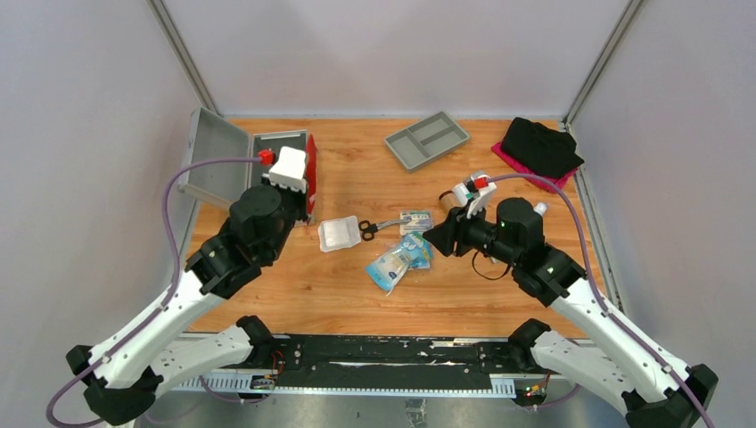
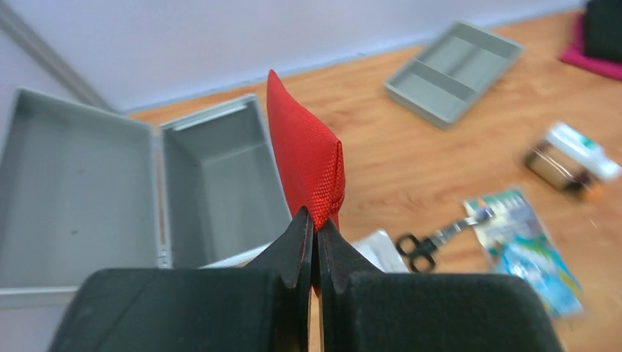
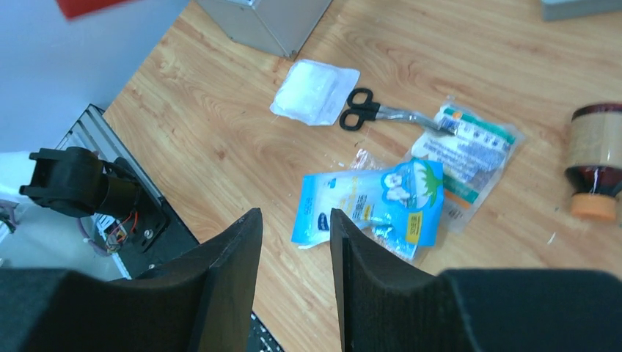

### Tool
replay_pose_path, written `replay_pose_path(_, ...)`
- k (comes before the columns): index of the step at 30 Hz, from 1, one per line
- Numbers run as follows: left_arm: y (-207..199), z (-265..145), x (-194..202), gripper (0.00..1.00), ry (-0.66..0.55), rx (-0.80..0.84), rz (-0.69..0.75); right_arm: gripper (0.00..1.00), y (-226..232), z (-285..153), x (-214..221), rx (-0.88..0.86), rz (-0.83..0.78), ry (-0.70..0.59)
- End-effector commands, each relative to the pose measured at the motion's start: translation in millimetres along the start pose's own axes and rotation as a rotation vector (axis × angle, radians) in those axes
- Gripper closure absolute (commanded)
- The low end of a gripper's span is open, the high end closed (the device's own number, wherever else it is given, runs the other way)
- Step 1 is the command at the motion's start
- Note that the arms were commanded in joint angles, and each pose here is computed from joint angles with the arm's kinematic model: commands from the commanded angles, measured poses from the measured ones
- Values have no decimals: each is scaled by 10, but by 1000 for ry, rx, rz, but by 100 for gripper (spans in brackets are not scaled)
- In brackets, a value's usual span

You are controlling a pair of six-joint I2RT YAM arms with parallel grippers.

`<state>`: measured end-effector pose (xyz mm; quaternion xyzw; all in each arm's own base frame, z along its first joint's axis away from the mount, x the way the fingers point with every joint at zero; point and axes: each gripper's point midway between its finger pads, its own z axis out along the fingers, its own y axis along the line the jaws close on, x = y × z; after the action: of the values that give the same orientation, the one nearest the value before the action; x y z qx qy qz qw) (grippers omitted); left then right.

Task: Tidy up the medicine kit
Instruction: Zip the medicine pouch, then place the medicine pouch inside the medicine box.

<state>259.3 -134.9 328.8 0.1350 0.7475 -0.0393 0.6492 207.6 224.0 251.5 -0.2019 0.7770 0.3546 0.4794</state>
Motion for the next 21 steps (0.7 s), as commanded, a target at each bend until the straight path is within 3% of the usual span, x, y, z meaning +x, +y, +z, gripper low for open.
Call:
replay_pose_path(1, 479, 214, -472, 100, -100, -308, -113, 56, -48, -117, 128, 32, 120, -22)
replay_pose_path(4, 697, 376, -555, 100, -67, -414, -133, 57, -2, -168, 175, 11, 151, -22)
replay_pose_path(10, 1187, 613, -481, 100, -103, -576, -421, 57, 43, -181, 226, -9, 191, -4)
replay_pose_path(21, 1456, 1143, -185, 100, -209, -704, -848, 58, 11, -140, 182, 21, 214, 4)
